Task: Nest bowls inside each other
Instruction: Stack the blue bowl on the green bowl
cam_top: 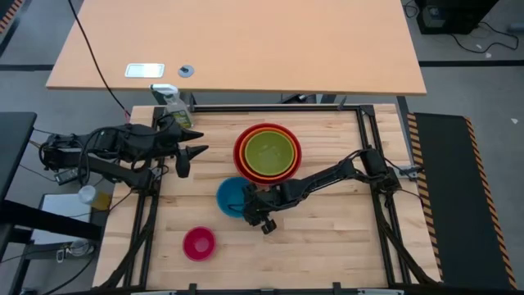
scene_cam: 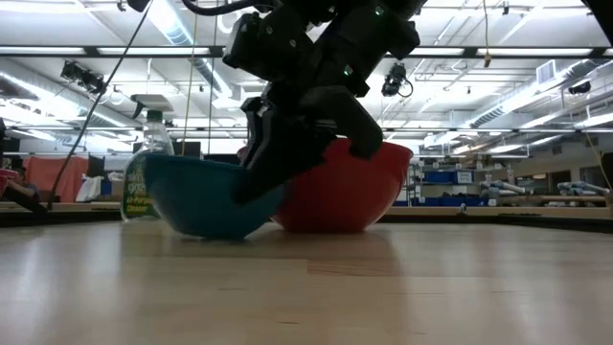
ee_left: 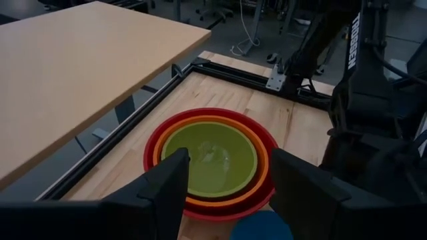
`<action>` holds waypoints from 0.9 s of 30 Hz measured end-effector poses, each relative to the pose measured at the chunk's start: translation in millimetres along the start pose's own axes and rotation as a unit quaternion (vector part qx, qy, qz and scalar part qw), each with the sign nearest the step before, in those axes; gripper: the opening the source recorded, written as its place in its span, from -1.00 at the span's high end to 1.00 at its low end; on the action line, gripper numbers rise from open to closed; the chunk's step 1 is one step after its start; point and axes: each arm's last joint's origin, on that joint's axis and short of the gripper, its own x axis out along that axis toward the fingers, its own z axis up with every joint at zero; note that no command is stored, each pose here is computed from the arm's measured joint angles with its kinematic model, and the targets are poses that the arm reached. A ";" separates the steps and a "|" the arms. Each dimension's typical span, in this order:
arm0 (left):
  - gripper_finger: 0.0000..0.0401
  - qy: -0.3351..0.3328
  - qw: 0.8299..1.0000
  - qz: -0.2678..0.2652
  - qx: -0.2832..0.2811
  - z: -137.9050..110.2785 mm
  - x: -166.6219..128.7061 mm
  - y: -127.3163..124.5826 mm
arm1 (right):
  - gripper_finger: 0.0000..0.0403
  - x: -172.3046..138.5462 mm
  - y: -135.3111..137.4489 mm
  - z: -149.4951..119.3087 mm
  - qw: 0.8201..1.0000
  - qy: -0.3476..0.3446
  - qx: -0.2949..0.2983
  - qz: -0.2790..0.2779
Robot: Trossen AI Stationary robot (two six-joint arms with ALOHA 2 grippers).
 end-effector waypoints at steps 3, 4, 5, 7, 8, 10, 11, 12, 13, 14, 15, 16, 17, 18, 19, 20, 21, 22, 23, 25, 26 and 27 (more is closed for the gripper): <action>-0.07 0.000 1.000 0.000 0.000 0.0 0.0 0.0 | 0.83 -0.3 -2.0 0.6 1.000 -0.005 -0.002 0.000; -0.07 0.000 1.000 0.000 0.000 0.0 0.0 0.0 | 0.87 -1.2 -2.8 1.7 1.000 -0.009 -0.001 -0.001; -0.07 0.000 1.000 0.000 0.000 0.0 0.0 0.0 | 0.90 -1.9 -3.0 2.5 1.000 -0.013 -0.001 0.001; -0.07 0.000 1.000 0.000 0.000 0.0 0.0 0.0 | 0.90 -2.1 -3.5 3.1 1.000 -0.017 -0.004 0.001; -0.07 0.000 1.000 0.000 0.000 0.0 0.0 0.0 | 0.90 -2.1 -3.6 3.4 1.000 -0.018 -0.006 0.001; -0.07 0.000 1.000 0.000 0.000 0.0 0.0 0.0 | 0.87 -2.7 -4.2 5.3 1.000 -0.020 -0.010 0.001; -0.07 0.000 1.000 0.000 0.000 0.0 0.0 0.0 | 0.86 -3.2 -4.3 7.2 1.000 -0.023 -0.015 0.003; -0.07 0.000 1.000 0.000 0.000 0.0 0.0 0.0 | 0.84 -3.9 -4.8 9.5 0.999 -0.026 -0.018 0.003; -0.07 0.000 1.000 0.000 0.000 0.0 0.0 0.0 | 0.84 -5.2 -5.6 12.6 0.999 -0.028 -0.022 0.003; -0.07 0.000 1.000 0.000 0.000 0.0 0.0 0.0 | 0.84 -7.3 -7.1 16.6 0.999 -0.033 -0.024 0.002; -0.07 0.000 1.000 0.000 0.000 0.0 0.0 0.0 | 0.85 -10.5 -9.3 22.0 0.999 -0.040 -0.025 -0.002; -0.07 0.000 1.000 0.000 0.000 0.0 0.0 0.0 | 0.87 -15.0 -12.0 28.2 0.999 -0.048 -0.025 -0.008; -0.07 0.000 1.000 0.000 0.000 0.0 0.0 0.0 | 0.88 -19.9 -14.8 34.4 0.998 -0.054 -0.026 -0.016; -0.07 0.000 1.000 0.000 0.000 0.0 0.0 0.0 | 0.89 -25.3 -17.9 40.9 0.998 -0.059 -0.026 -0.025; -0.07 0.000 1.000 0.000 0.000 0.0 0.0 0.0 | 0.90 -32.8 -21.5 47.7 0.997 -0.064 -0.026 -0.035; -0.07 0.000 1.000 0.000 0.000 0.0 0.0 0.0 | 0.89 -39.2 -24.8 53.7 0.996 -0.066 -0.029 -0.044; -0.07 0.000 1.000 0.000 0.000 0.0 -0.1 0.0 | 0.89 -45.3 -28.0 59.3 0.995 -0.068 -0.036 -0.056; -0.07 -0.001 1.000 0.000 -0.001 0.2 -0.5 0.1 | 0.87 -53.1 -31.4 65.4 0.994 -0.069 -0.046 -0.073; -0.07 -0.003 1.000 -0.001 -0.002 0.5 -0.8 0.2 | 0.86 -60.3 -33.9 69.9 0.992 -0.064 -0.058 -0.090; -0.07 -0.013 1.000 -0.004 -0.004 2.5 -1.6 0.0 | 0.85 -71.3 -39.7 76.0 0.989 -0.044 -0.076 -0.122; -0.07 -0.018 1.000 -0.005 -0.004 3.4 -2.4 0.2 | 0.85 -76.2 -43.2 77.9 0.987 -0.033 -0.080 -0.135; -0.07 -0.022 1.000 -0.006 -0.002 4.1 -2.5 0.0 | 0.85 -80.6 -46.2 78.0 0.987 -0.016 -0.081 -0.141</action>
